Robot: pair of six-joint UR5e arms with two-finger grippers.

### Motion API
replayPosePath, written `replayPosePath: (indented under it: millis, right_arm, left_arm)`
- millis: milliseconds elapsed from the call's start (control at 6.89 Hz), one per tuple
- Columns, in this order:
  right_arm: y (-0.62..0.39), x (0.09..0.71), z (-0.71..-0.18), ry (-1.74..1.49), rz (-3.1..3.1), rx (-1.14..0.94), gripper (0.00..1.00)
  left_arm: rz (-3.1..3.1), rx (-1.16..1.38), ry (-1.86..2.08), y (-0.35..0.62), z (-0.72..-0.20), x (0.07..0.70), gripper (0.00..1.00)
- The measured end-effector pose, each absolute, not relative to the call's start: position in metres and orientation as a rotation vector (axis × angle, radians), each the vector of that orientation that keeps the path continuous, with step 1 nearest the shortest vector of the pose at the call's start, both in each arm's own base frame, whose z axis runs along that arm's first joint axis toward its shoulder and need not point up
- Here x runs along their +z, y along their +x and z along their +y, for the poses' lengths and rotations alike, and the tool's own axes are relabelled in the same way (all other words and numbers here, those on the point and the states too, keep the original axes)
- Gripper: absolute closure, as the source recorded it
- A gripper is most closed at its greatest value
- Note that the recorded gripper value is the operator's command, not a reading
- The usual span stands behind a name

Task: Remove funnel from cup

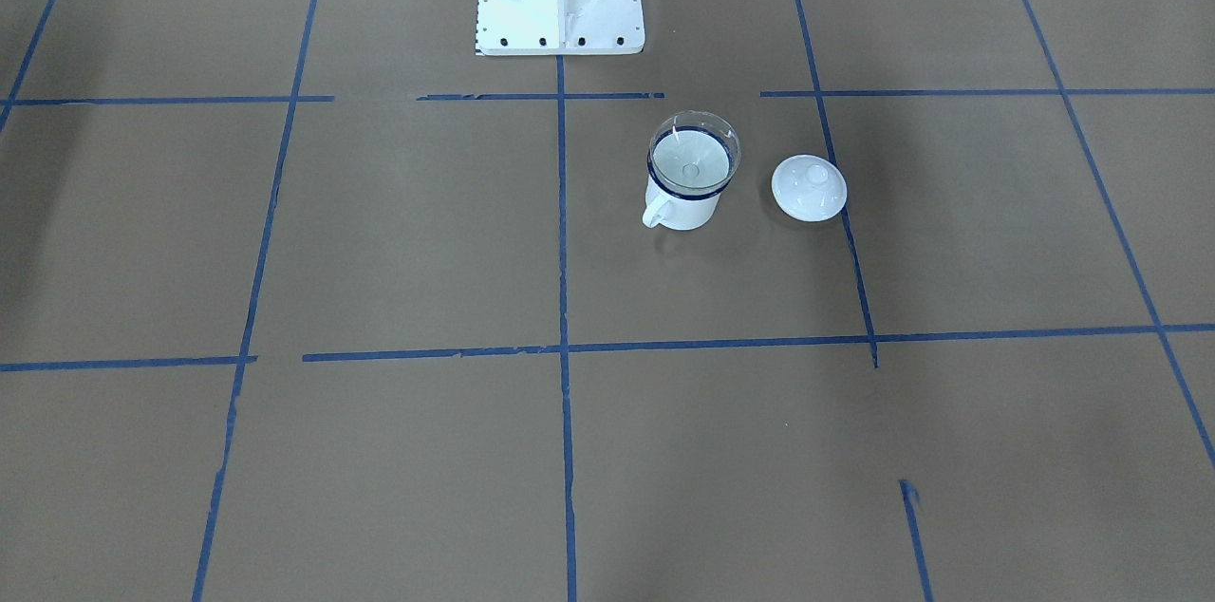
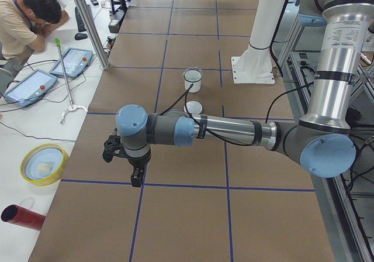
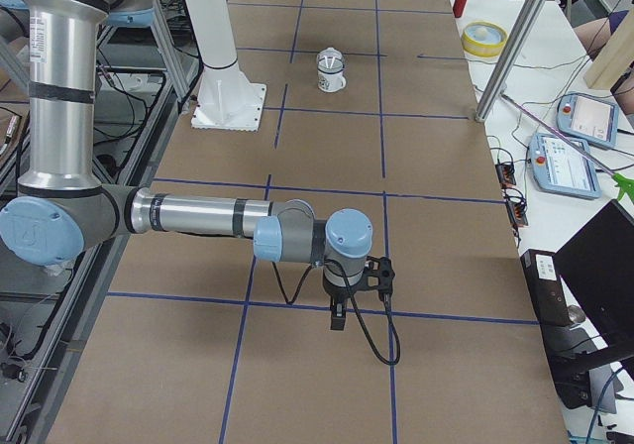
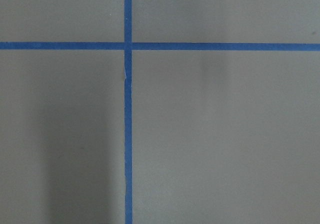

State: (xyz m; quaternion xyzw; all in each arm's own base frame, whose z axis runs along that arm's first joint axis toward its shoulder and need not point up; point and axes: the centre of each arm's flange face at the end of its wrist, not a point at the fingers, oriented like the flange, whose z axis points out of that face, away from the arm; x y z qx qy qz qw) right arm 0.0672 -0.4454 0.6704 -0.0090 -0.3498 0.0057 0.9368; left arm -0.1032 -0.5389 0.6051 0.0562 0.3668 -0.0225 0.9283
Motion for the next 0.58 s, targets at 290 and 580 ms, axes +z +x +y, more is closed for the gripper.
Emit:
replayPosePath:
  millis: [290,580]
  right_arm:
    - [0.067,0.670,-0.445,-0.018,-0.715,0.011,0.00]
    - [0.067,0.670,-0.445,-0.018,-0.715,0.012,0.00]
  left_arm:
    - [0.755,-0.043,0.146,-0.096,-0.549,0.584,0.00]
    - [0.758,-0.037,0.142,-0.090,-0.550,0.581,0.00]
